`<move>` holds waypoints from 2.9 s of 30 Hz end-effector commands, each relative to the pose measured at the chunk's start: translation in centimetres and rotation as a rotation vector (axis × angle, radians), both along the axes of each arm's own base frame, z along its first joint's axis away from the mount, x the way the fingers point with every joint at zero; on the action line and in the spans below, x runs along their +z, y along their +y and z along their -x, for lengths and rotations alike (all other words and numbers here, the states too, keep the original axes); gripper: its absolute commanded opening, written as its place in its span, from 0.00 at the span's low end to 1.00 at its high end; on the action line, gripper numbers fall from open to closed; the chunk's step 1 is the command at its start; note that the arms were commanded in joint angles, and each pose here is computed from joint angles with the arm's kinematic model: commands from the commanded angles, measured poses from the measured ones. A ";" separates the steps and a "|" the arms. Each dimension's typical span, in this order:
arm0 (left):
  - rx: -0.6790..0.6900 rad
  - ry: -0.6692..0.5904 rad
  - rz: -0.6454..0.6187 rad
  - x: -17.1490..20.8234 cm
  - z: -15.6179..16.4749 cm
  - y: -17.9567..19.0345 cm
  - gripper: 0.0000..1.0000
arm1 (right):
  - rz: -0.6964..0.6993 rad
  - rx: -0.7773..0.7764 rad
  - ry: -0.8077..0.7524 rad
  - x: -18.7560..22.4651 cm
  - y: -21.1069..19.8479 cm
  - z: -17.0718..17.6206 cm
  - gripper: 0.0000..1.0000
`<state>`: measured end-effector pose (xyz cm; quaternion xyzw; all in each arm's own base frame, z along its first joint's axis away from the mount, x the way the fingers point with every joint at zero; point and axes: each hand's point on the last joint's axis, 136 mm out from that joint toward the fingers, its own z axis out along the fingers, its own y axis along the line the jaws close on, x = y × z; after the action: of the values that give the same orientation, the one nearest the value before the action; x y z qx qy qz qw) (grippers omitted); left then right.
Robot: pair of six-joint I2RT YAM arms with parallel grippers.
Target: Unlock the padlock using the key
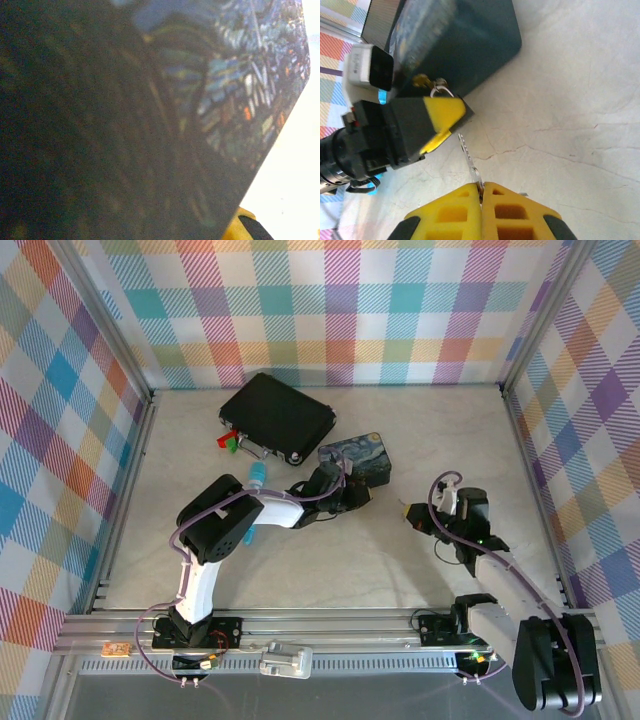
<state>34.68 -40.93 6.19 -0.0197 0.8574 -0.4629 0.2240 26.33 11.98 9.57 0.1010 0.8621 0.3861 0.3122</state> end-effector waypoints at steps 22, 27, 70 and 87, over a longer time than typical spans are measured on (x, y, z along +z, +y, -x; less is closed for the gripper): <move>0.061 0.080 0.427 5.1 -0.4 -1.6 0.00 | -0.365 0.144 -0.074 2.5 4.0 -3.0 0.00; 0.066 0.083 0.425 5.0 -0.5 -1.6 0.00 | -0.357 0.146 -0.078 2.6 4.1 -3.4 0.00; 0.058 0.083 0.463 6.2 -0.4 -2.6 0.00 | -0.325 0.106 -0.024 1.1 3.7 -4.3 0.00; 0.042 0.148 0.466 5.9 0.8 -3.7 0.00 | -0.248 0.155 -0.105 1.3 4.0 -5.2 0.00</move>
<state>35.34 -42.74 10.91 -0.1358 0.7529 -0.6153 0.1902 30.43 15.73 9.41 0.0980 0.7988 0.5287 0.2698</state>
